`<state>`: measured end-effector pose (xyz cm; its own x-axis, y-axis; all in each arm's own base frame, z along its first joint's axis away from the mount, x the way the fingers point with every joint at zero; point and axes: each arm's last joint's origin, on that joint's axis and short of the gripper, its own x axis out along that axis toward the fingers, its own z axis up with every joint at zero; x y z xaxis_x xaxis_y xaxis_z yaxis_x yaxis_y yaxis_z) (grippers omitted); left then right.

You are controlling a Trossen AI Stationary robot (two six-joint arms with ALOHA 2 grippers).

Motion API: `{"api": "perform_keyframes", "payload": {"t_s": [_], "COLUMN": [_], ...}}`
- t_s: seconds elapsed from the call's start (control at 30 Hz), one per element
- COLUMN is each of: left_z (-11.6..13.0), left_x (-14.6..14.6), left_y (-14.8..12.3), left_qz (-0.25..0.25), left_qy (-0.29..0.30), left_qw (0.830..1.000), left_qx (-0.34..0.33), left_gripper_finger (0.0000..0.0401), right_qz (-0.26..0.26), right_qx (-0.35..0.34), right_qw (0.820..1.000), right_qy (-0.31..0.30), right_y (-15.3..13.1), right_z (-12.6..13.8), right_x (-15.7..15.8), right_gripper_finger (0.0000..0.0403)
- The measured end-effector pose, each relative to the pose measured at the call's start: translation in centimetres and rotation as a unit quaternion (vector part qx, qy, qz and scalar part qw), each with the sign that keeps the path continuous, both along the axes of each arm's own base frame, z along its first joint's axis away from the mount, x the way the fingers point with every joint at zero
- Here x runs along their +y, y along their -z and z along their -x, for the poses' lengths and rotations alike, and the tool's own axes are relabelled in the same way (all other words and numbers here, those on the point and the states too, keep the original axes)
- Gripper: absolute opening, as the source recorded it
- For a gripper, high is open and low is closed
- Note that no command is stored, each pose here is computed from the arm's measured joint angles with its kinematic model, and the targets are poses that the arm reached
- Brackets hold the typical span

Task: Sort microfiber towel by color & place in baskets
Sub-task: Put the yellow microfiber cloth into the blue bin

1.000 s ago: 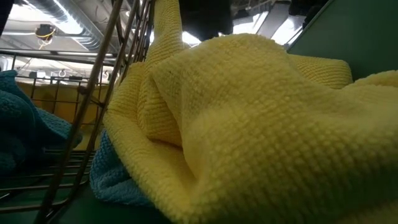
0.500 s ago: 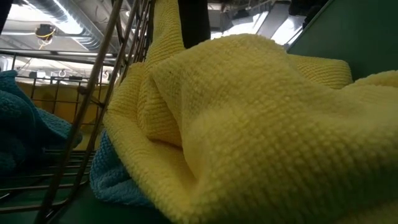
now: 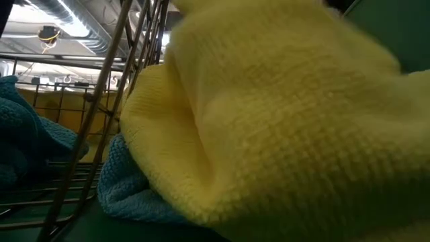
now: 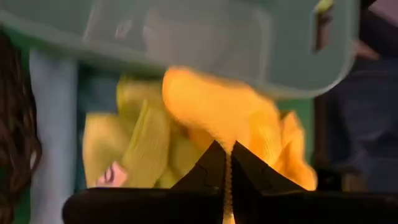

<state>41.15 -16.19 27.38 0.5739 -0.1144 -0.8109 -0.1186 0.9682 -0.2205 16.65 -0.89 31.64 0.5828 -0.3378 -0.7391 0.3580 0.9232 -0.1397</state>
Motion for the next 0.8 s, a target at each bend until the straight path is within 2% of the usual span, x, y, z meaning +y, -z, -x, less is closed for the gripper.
{"api": "perform_keyframes", "payload": {"t_s": [0.23, 0.43, 0.67, 0.8], "left_z": [-0.8, -1.2, -1.1, -1.1], "left_x": [0.7, 2.3, 4.4, 5.4], "left_y": [-5.9, -10.9, -15.5, -17.6], "left_qz": [0.015, 0.023, 0.041, 0.038], "left_qy": [0.008, 0.004, -0.018, -0.018], "left_qw": [0.996, 0.986, 0.968, 0.951], "left_qx": [-0.083, -0.165, -0.247, -0.306], "left_gripper_finger": [0.0001, 0.0001, 0.0000, 0.0000], "right_qz": [0.002, 0.002, 0.002, 0.002], "right_qx": [-0.037, -0.041, -0.039, -0.045], "right_qw": [0.999, 0.999, 0.999, 0.999], "right_qy": [0.002, 0.002, 0.002, 0.002], "right_y": [-1.1, -1.4, -1.6, -1.7], "right_z": [2.1, 3.2, 4.5, 4.8], "right_x": [0.0, 0.0, 0.0, 0.0], "right_gripper_finger": [0.0214, 0.0214, 0.0214, 0.0214]}}
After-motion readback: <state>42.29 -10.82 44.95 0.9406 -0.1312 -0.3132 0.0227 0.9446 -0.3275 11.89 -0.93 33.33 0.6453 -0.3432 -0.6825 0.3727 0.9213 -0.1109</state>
